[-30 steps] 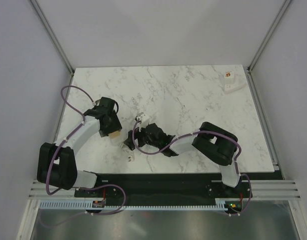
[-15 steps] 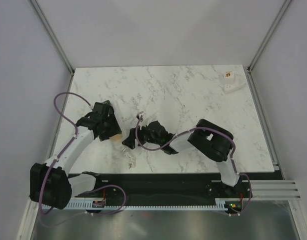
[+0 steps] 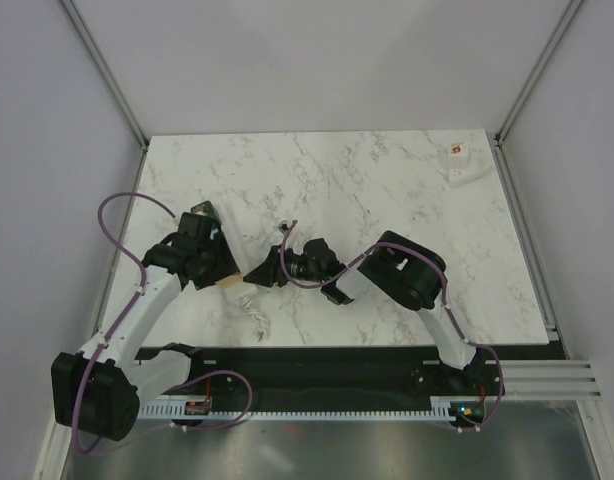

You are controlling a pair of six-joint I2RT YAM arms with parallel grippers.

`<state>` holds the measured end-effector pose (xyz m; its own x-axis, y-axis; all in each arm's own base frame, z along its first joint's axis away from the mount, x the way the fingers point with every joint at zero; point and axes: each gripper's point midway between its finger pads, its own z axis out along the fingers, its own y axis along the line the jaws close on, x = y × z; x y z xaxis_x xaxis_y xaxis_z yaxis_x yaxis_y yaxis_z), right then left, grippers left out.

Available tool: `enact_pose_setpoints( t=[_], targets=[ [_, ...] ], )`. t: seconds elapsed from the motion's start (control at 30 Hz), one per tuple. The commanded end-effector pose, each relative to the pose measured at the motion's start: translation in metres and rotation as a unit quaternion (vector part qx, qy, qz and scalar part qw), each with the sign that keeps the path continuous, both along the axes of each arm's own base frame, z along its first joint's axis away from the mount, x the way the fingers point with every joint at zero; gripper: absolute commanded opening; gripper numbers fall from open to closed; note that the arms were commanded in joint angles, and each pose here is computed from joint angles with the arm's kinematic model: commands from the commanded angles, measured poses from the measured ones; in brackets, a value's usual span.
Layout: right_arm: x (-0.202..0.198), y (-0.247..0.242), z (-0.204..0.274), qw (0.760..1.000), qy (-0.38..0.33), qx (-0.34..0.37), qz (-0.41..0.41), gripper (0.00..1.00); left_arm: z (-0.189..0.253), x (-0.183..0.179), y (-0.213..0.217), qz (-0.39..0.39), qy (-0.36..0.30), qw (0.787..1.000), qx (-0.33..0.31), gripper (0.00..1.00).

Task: Pull the plug off the socket

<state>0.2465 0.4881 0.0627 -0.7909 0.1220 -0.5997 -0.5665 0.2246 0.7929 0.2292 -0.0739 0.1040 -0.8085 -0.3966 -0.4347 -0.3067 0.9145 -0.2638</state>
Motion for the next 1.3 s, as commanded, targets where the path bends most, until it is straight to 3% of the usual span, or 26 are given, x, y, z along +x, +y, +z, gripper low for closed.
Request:
enact_pose_setpoints(
  t=[0.0,0.13,0.3,0.5,0.73,0.83,0.9,1.07,1.17,1.27],
  targets=[
    [-0.021,0.007,0.007,0.998,0.008,0.035,0.056,0.38,0.039,0.028,-0.017,-0.038,-0.091,0.994,-0.035,0.02],
    [-0.021,0.009,-0.003,0.997,0.032,0.03,0.06,0.11,0.044,0.033,-0.018,-0.051,-0.095,0.994,-0.028,0.02],
    [-0.02,0.012,-0.031,0.996,0.062,-0.021,0.055,0.0,0.038,0.034,-0.018,-0.059,-0.085,0.994,-0.02,0.02],
    [-0.023,0.022,-0.063,0.991,0.073,-0.1,0.049,0.0,0.016,0.029,-0.018,-0.057,-0.051,0.997,-0.018,0.02],
    [-0.018,0.017,-0.095,0.977,0.073,-0.197,0.026,0.0,0.036,0.024,-0.059,-0.091,-0.044,0.986,-0.135,0.02],
    [-0.019,0.016,-0.098,0.976,0.075,-0.203,0.024,0.0,0.046,0.025,-0.065,-0.092,-0.048,0.983,-0.153,0.02],
    [-0.019,0.016,-0.097,0.976,0.073,-0.202,0.024,0.0,0.052,0.027,-0.059,-0.086,-0.064,0.985,-0.136,0.02],
    [-0.019,0.016,-0.093,0.977,0.061,-0.202,0.03,0.0,0.061,0.016,-0.002,-0.016,-0.092,0.996,-0.008,0.02],
    [-0.022,0.019,-0.087,0.979,0.048,-0.192,0.047,0.03,0.075,0.009,0.0,-0.019,-0.124,0.992,-0.012,0.02],
    [-0.022,0.024,-0.073,0.982,0.024,-0.178,0.064,0.17,0.092,-0.002,-0.004,-0.029,-0.158,0.986,-0.034,0.02]
  ],
)
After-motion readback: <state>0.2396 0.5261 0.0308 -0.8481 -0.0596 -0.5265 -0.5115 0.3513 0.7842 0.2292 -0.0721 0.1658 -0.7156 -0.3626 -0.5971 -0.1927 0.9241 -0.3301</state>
